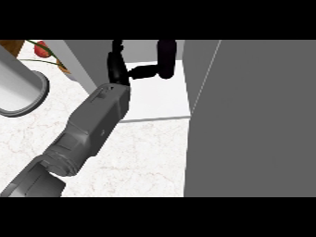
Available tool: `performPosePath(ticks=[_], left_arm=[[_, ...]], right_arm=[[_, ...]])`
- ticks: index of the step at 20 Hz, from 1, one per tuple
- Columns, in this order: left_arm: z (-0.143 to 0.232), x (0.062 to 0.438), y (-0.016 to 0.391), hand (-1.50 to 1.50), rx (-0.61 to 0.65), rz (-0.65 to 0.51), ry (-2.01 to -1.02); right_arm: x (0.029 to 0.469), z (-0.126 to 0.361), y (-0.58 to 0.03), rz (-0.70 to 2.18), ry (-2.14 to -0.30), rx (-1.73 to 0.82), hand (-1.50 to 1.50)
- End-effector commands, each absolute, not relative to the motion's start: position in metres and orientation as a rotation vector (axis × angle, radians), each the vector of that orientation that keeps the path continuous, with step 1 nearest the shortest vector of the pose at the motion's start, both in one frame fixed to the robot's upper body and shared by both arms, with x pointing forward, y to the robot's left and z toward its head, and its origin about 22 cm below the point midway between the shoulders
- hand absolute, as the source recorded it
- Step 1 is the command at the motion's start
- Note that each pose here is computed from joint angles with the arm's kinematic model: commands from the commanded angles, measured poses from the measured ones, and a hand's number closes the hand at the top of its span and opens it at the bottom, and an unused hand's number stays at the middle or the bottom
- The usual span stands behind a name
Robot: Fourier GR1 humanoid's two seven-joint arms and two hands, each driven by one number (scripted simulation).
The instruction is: Pick up the wine, place it into the cabinet and close the cabinet
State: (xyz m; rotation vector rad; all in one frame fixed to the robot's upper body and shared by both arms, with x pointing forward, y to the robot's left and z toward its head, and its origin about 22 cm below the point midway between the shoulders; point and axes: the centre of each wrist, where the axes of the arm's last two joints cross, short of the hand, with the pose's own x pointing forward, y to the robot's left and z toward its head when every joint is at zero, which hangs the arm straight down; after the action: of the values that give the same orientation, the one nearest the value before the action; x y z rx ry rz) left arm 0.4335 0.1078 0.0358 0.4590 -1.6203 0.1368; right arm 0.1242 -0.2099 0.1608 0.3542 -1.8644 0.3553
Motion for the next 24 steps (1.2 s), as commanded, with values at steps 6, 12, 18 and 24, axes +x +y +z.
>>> performPosePath(ticks=[6, 12, 18, 24], left_arm=[[0.04, 0.438, 0.124, -1.5, 0.39, 0.1, -1.711], [0.037, 0.434, 0.114, -1.5, 0.261, 0.095, -1.783], [0.058, 0.438, 0.101, -1.5, 0.154, 0.123, -1.875], [0.015, 0.408, 0.093, -1.5, 0.049, 0.129, -1.863]], right_arm=[[0.093, 0.185, -0.216, 0.349, -1.916, 0.445, -1.5], [0.091, 0.184, -0.214, 0.333, -1.902, 0.408, -1.5], [0.089, 0.189, -0.223, 0.332, -1.918, 0.408, -1.5], [0.078, 0.191, -0.216, 0.285, -1.921, 0.398, -1.5]])
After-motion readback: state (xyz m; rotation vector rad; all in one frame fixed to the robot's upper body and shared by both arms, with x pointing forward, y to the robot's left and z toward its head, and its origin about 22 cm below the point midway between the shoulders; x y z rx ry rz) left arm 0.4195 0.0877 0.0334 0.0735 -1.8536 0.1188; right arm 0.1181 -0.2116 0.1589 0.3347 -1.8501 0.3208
